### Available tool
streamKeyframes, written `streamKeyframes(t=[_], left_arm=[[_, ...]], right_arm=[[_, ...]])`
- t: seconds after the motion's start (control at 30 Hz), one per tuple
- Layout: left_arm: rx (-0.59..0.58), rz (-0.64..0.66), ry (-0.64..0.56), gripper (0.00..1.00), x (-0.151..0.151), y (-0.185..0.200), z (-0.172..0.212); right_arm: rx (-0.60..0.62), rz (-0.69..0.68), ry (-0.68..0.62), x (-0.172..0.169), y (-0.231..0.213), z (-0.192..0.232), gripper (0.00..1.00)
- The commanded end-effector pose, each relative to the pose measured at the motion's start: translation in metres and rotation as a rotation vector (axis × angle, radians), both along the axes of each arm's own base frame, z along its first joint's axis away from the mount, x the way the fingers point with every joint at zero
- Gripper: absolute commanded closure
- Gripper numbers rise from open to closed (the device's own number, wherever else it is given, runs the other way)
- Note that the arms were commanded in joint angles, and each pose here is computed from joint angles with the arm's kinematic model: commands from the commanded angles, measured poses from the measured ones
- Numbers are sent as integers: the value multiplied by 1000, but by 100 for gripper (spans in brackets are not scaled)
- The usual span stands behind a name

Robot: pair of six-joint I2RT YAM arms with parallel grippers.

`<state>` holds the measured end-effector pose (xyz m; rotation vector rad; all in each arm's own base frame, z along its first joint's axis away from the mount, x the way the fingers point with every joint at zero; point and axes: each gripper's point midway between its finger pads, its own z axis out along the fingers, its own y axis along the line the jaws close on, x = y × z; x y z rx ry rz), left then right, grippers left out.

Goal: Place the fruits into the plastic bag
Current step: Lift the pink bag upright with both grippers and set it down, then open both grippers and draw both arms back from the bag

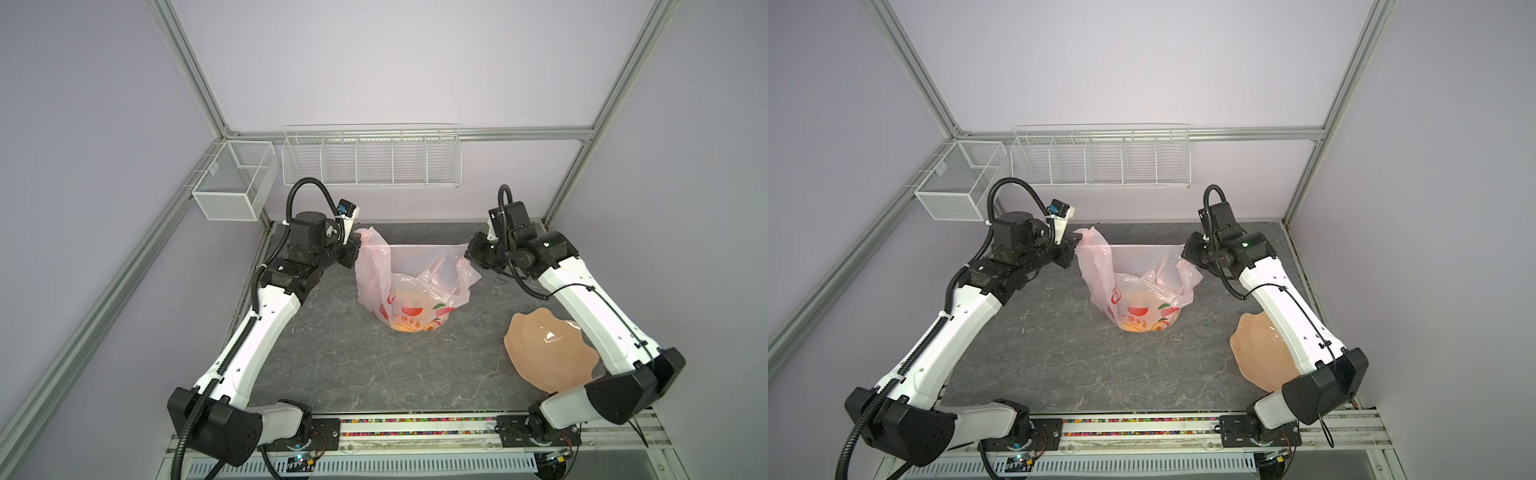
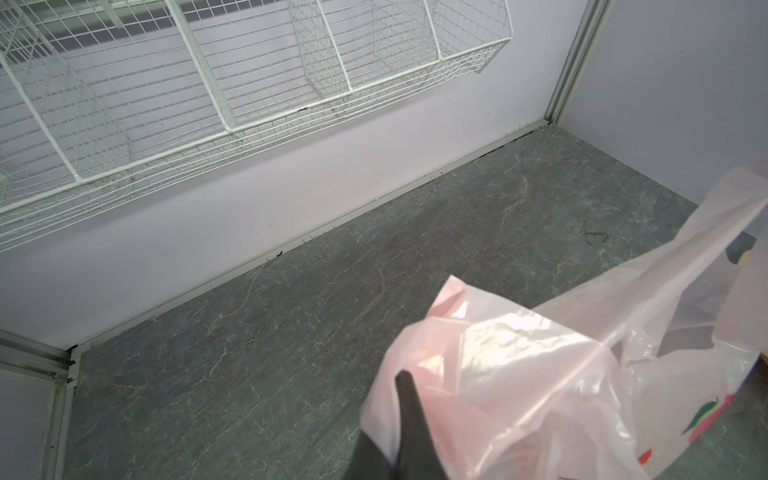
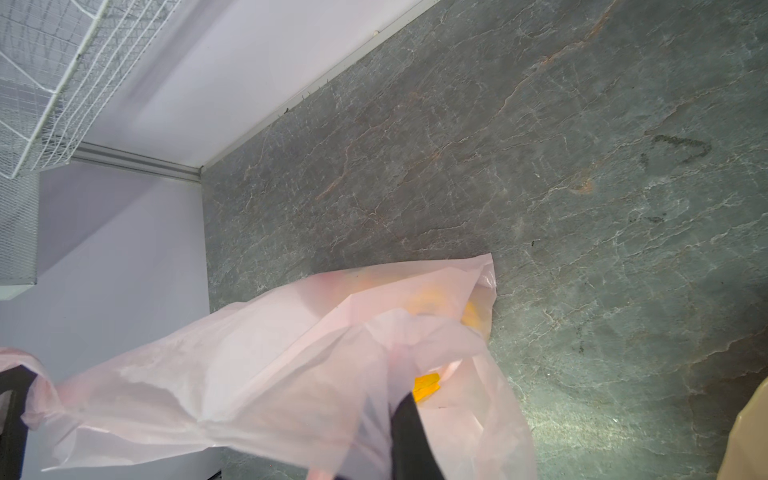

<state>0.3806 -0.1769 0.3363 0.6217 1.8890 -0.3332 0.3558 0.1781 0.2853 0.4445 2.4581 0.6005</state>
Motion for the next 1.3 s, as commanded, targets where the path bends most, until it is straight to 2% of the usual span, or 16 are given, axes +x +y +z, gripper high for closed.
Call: streamKeyframes(t=[0.0,0.1,0.23,0.33,0.43,0.5,0.6,0.67,0.77,0.9,1.07,1.27], left_arm=[[-56,44,-57,100,15,7,14],[-81,44,-46,100,21,3,8],[-126,78,-12,98,26,5,3],[-171,88,-32,85,22,7,17],[-229,111,-69,64,16,12,40],[-271,101,-87,54,10,11,53],[-330,98,-83,39,5,10,65],[-360,96,-77,32,2,10,74],[-407,98,-92,26,-4,12,92],[-456,105,-123,20,-13,16,118],[-490,109,-142,17,-22,20,144],[-506,99,-130,14,-29,20,150]], right_arm=[[-12,-90,-21,10,-18,-12,94],[9,-81,-14,14,-13,-21,92],[25,-29,-23,17,-5,-20,78],[12,-25,-39,12,-10,-13,65],[2,-29,-32,8,-20,-9,54],[-5,-21,-27,5,-24,-8,47],[-12,-13,-24,0,-31,-3,31],[-17,-8,-40,-4,-35,5,17],[-35,-8,-71,-10,-46,20,5],[-57,-23,-91,-20,-65,40,0],[-66,-89,-117,-36,-97,58,4],[-89,-184,-20,-52,-131,35,4]])
